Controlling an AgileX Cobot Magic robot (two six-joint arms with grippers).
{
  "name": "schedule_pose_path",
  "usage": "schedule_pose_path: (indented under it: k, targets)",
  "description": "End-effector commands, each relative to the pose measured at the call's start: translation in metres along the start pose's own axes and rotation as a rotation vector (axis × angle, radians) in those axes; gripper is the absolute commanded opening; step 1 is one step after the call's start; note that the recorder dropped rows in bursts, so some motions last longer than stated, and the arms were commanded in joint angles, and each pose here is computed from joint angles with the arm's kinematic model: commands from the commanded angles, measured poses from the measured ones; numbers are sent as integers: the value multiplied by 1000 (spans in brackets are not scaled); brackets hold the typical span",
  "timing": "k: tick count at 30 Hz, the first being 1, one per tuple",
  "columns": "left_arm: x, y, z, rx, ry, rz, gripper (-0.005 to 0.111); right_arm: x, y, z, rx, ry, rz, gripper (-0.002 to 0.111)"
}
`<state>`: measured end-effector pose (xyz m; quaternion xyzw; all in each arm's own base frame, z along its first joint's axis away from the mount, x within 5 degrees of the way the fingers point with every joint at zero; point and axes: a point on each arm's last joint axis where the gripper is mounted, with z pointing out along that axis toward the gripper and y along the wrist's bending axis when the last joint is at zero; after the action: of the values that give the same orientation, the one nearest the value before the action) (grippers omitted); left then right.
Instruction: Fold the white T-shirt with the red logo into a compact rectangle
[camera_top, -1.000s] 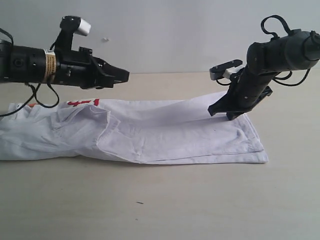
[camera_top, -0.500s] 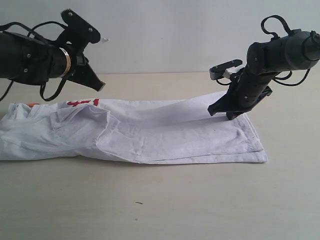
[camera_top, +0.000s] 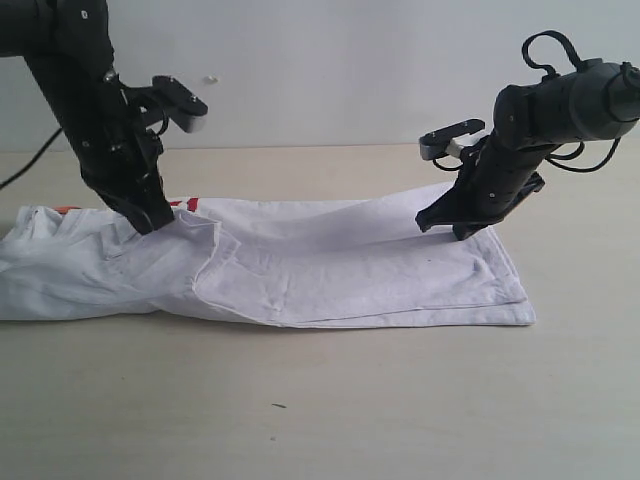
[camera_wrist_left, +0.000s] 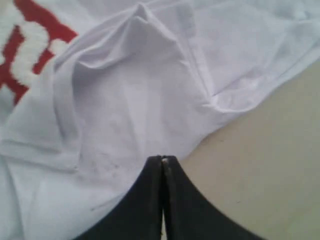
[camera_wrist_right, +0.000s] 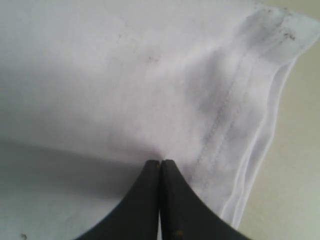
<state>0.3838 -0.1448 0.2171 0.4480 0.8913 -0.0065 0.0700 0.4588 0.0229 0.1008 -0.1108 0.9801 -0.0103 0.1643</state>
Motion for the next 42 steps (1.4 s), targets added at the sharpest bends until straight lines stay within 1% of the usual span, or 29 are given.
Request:
schedule_pose_path:
  k: [1,6,8,10,13,14,16,17,21,24,28,31,34,36,38,40,42]
  targets:
    - [1,-2,28,14,-34,6,0,10,0,13,-10,62,-3,0]
    - [-4,3,60,-15,-66,-9,0,9,0,14,-8,52,-3,0]
    - [-5,8,69,-42,-77,-41,0,9,0,14,-8,52,-3,0]
    - [-5,15,76,-112,-76,-80,0,9,0,14,-8,52,-3,0]
    - [0,29,83,-261,-20,-104,0,9,0,14,-7,45,-3,0]
    - [1,33,84,-306,-6,-102,0,9,0,14,-7,42,-3,0]
    - [1,39,86,-374,-20,-148,0,8,0,14,-6,38,-3,0]
    - [0,41,86,-388,-40,-169,0,8,0,14,-5,35,-3,0]
    - [-12,43,84,-410,-166,-160,0,8,0,14,-5,35,-3,0]
    - [-19,45,81,-427,-241,-186,0,7,0,14,-4,29,-3,0]
    - [-18,53,77,-521,-240,-167,0,7,0,14,-3,25,-3,0]
    - [-15,56,75,-566,-219,-200,0,7,0,14,-3,23,-3,0]
    - [-15,55,71,-538,-246,-268,0,7,0,14,-3,23,-3,0]
    - [-18,52,62,-473,-333,-350,0,7,0,14,-3,23,-3,0]
    - [-21,45,52,-394,-438,-387,0,7,0,14,-3,23,-3,0]
    - [-23,39,44,-348,-476,-343,0,7,0,14,-3,25,-3,0]
    - [-20,32,45,-286,-424,-288,0,4,-1,10,-3,24,-3,0]
